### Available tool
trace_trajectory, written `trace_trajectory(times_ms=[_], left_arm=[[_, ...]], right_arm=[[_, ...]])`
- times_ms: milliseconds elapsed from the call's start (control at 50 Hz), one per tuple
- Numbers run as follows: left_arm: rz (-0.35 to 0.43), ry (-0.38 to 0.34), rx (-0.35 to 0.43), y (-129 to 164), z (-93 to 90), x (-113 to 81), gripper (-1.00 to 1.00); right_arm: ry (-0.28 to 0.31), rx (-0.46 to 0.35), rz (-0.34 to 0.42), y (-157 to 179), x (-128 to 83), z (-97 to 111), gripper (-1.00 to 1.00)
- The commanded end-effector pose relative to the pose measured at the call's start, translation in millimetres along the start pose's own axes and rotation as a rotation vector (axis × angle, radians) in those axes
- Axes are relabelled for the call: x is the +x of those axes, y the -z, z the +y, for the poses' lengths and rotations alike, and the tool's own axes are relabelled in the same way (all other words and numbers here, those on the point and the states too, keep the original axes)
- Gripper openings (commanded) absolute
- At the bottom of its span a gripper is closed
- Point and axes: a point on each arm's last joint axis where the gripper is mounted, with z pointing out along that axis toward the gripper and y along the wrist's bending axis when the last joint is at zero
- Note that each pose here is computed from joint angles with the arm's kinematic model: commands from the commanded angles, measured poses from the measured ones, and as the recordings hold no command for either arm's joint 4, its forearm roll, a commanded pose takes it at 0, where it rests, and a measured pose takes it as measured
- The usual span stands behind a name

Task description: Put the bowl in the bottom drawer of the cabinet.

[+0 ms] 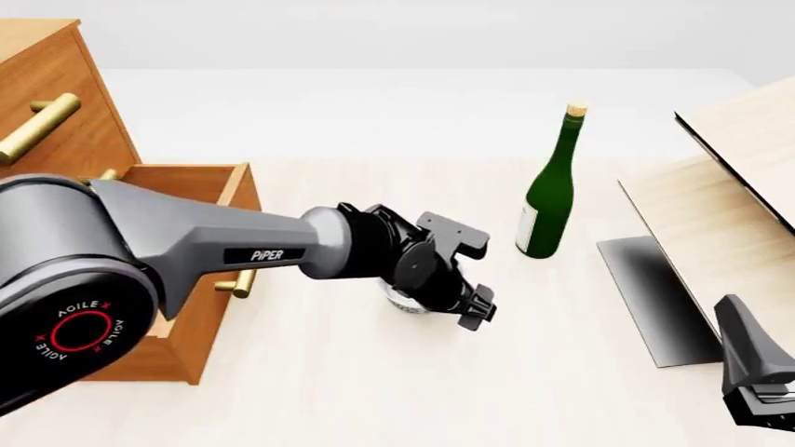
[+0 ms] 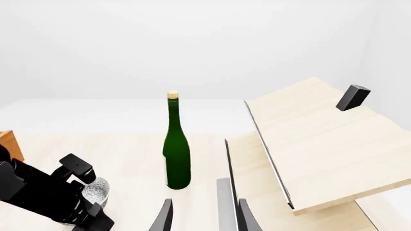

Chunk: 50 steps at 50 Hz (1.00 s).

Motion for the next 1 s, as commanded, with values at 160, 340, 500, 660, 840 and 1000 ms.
trace_trajectory(times_ms=[160,340,500,660,840,1000], left_arm=[[-0.004,0.011,-0.007,-3,8.0,1.7,-1.0],[-0.058,0.024,-0.023,9,26.9,-8.5,-1.0],[-0.121,0.043,-0.031,23,39.6,-16.2,-1.0],[-0.262,0.083,-0.029,57,52.6,-21.5,-1.0],[-0.332,0.098,-0.019,80,53.7,-21.1,-1.0],[-0.375,0.089,-0.016,98,53.0,-25.1,-1.0]], right_arm=[[0.0,0.0,0.0,0,0,0,1.0],[0.0,0.0,0.0,0,0,0,1.0],[0.0,0.0,0.0,0,0,0,1.0],[0.0,0.0,0.0,0,0,0,1.0],[0.0,0.0,0.0,0,0,0,1.0],[0.0,0.0,0.0,0,0,0,1.0]])
